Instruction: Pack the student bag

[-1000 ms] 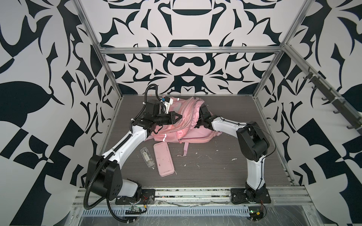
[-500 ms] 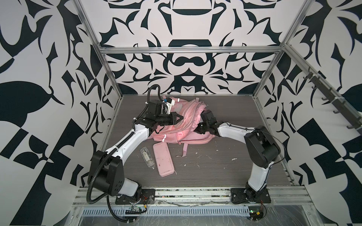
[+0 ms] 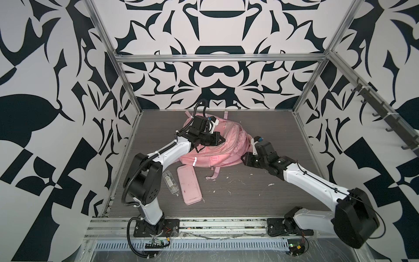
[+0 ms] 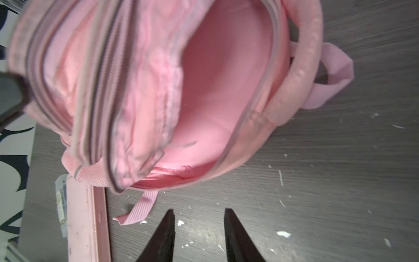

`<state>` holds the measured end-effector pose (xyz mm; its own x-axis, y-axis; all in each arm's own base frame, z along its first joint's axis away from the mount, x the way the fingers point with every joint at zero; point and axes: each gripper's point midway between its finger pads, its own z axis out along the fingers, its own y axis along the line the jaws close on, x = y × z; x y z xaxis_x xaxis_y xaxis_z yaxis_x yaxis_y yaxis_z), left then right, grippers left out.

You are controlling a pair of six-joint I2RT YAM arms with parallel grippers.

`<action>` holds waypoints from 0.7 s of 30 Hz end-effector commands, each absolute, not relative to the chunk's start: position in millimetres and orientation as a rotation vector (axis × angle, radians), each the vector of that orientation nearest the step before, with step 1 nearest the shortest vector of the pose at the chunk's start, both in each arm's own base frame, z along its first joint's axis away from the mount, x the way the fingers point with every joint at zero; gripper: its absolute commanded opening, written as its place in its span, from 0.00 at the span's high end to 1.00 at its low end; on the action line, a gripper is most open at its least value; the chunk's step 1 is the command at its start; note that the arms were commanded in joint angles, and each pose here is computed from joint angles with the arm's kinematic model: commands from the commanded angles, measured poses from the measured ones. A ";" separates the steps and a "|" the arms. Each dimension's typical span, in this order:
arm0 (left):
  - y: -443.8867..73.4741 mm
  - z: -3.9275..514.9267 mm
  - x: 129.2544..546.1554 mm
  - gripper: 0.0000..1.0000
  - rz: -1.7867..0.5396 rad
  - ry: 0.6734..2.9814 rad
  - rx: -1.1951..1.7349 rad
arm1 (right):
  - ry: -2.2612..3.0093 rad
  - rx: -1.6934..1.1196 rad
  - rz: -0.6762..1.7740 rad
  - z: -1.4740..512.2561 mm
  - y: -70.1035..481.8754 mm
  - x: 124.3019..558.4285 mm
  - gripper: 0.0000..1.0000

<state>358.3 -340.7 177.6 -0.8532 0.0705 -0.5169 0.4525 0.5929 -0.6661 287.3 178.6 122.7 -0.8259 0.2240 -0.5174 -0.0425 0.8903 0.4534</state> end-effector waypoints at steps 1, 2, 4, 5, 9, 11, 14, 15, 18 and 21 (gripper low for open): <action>-358.1 169.2 362.2 1.00 -1.137 2.388 0.452 | 2.484 0.132 0.545 117.5 164.5 274.4 0.65; -359.8 163.4 361.2 0.97 -1.130 2.403 0.456 | 2.485 0.132 0.549 117.3 163.9 272.0 0.66; -359.0 149.3 359.1 0.83 -1.082 2.446 0.458 | 2.481 0.123 0.555 118.7 164.3 267.7 0.66; -357.7 144.0 357.5 0.76 -1.061 2.466 0.463 | 2.481 0.119 0.555 119.4 165.0 266.4 0.66; -344.0 132.8 347.6 0.49 -0.972 2.534 0.482 | 2.478 0.080 0.553 122.0 171.3 263.7 0.66; -334.9 135.4 342.1 0.44 -0.937 2.528 0.488 | 2.475 0.053 0.561 124.1 178.9 263.7 0.66; -322.2 142.5 328.6 0.42 -0.918 2.513 0.495 | 2.477 -0.001 0.561 125.1 195.6 262.7 0.66; -317.4 144.6 323.8 0.42 -0.914 2.507 0.494 | 2.477 -0.019 0.550 125.1 200.8 262.9 0.66; -305.9 146.9 308.3 0.42 -0.924 2.506 0.470 | 2.480 -0.070 0.531 123.0 217.6 261.1 0.67; -294.4 145.1 294.8 0.38 -0.935 2.510 0.412 | 2.482 -0.103 0.552 120.6 235.3 259.1 0.67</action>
